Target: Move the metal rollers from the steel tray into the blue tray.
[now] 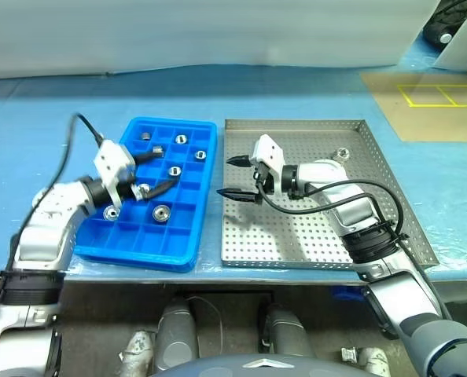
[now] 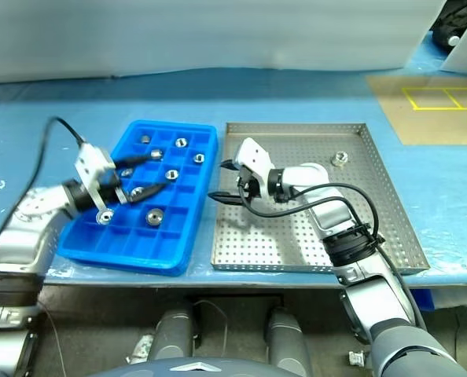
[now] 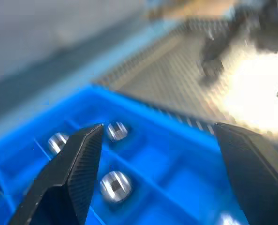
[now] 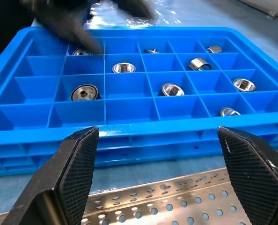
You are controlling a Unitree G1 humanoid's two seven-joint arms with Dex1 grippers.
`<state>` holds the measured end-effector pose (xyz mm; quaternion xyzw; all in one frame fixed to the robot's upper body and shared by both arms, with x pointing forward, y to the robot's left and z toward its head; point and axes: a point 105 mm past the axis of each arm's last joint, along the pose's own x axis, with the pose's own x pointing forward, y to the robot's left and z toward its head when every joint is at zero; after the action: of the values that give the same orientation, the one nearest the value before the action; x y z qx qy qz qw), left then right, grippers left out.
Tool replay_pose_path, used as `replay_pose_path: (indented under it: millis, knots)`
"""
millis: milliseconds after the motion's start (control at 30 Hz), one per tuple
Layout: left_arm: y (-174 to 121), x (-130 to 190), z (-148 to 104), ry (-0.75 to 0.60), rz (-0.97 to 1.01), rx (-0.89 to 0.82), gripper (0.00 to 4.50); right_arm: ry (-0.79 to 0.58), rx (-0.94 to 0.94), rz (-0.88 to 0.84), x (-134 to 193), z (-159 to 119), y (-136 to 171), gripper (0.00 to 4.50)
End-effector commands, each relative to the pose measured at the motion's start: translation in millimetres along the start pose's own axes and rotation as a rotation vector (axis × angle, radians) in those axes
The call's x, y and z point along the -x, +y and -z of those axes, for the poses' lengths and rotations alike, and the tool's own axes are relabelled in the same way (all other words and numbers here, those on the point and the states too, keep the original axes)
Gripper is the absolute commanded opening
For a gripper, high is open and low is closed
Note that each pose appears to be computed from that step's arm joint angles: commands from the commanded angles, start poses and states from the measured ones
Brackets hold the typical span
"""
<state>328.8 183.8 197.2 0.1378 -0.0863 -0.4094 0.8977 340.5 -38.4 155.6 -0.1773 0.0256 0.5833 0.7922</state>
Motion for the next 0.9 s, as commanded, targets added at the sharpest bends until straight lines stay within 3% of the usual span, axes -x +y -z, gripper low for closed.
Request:
replay_pose_path:
  millis: [33, 400, 667, 767, 900]
  knots:
    - [0.5, -3.7, -25.9, -0.088, 0.0, 0.028, 3.97, -0.049, 0.04, 0.042, 9.5, -16.8, -6.5, 4.16]
    - [-37.7, -74.9, -26.9, -0.167, 0.211, 0.069, 3.97, 0.017, -0.002, 0.276, 56.1, 1.0, -28.0, 4.16]
    - [-69.4, -116.1, -12.1, -0.185, 0.391, 0.112, 3.97, 0.113, -0.051, 0.63, 108.9, 34.5, -49.9, 4.16]
    - [-71.2, -120.6, -11.7, -0.191, 0.405, 0.112, 3.97, 0.128, -0.077, 0.669, 111.3, 45.4, -51.9, 4.16]
    - [-69.5, -122.1, -11.2, -0.193, 0.407, 0.109, 3.97, 0.098, -0.108, 0.67, 90.5, 48.2, -55.3, 4.16]
